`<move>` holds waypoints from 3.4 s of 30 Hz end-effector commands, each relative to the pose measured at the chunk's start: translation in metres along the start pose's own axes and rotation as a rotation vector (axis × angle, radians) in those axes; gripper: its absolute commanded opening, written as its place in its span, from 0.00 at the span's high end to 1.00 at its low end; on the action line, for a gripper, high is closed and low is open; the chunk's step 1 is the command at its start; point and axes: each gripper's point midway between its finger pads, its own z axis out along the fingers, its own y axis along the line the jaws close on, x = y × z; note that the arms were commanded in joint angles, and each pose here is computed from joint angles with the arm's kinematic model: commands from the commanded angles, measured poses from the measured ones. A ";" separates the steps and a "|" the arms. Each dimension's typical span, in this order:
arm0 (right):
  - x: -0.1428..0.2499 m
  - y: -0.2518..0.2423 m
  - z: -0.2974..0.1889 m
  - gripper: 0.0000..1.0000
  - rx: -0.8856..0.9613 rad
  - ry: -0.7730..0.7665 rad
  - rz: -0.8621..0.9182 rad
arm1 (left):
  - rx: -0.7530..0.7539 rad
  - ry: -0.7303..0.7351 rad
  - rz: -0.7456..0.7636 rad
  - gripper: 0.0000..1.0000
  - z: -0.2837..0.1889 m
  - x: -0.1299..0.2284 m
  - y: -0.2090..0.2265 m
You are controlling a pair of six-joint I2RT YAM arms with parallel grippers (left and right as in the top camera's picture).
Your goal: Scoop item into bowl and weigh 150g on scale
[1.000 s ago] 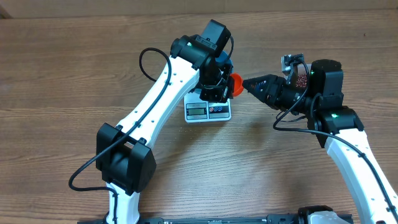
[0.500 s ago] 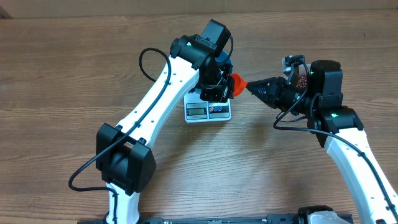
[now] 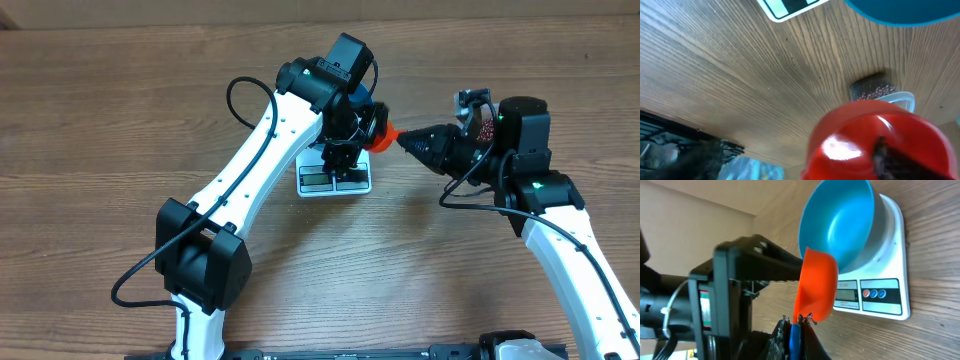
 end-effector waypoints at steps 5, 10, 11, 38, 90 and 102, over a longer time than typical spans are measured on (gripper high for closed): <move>0.001 -0.024 -0.005 0.96 0.153 -0.015 -0.038 | 0.025 0.090 0.252 0.00 -0.011 0.011 -0.004; 0.010 -0.049 -0.011 0.96 0.282 0.006 -0.070 | 0.040 0.153 0.441 0.00 -0.016 0.014 -0.003; 0.010 -0.057 -0.015 0.96 0.328 0.000 -0.067 | 0.037 0.153 0.472 0.01 -0.016 0.014 -0.002; -0.033 0.010 -0.139 0.96 0.599 -0.345 -0.224 | -0.066 -0.156 1.321 0.75 -0.016 -0.038 -0.008; -0.026 0.007 -0.141 0.96 0.610 -0.326 -0.217 | 0.018 -0.615 1.708 0.95 -0.021 -0.046 0.046; -0.030 0.010 -0.141 0.96 0.600 -0.343 -0.226 | -0.071 -0.629 1.702 0.96 0.034 -0.081 0.046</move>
